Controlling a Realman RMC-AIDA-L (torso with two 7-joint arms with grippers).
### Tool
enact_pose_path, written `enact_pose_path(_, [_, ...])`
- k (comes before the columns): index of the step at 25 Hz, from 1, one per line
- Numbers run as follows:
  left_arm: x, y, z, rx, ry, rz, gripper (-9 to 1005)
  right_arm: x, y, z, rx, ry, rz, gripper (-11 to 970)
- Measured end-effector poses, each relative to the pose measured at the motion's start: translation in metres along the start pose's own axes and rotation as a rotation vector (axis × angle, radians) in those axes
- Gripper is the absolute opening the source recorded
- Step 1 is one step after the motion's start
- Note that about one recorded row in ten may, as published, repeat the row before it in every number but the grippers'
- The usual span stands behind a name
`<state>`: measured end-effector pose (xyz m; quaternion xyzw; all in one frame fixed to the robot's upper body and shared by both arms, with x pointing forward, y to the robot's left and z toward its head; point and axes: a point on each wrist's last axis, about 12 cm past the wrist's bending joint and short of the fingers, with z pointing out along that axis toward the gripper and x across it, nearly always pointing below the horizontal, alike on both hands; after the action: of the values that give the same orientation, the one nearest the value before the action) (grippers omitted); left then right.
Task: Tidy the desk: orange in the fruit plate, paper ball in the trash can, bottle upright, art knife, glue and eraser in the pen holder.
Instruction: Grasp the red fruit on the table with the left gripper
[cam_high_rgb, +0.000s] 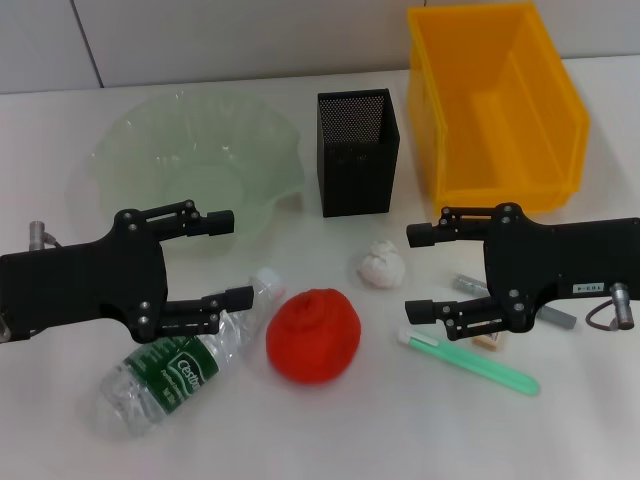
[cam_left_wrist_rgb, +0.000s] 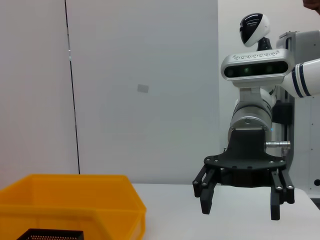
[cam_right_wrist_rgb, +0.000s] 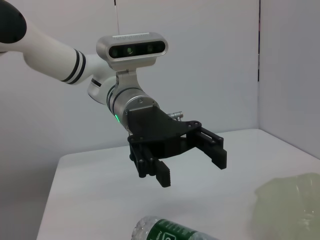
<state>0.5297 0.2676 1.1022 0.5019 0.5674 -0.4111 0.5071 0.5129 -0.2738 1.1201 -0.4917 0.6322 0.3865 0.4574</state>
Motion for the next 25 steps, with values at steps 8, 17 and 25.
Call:
enact_pose_path(8, [0.0001,0.0001,0.0004,-0.001,-0.001,0.000,773,0.0006,0.0000,0.0012,-0.001,-0.002,0.002,806])
enact_pose_path(17, [0.0003,0.0001,0.0008,-0.003,0.000,-0.001,762,0.0048,-0.0019,0.0033,0.013,-0.006,0.005,806])
enact_pose_path(25, [0.0022,0.0064,0.0078,-0.018,0.042,-0.053,752,0.0096,-0.0014,-0.0051,0.044,0.002,0.025,806])
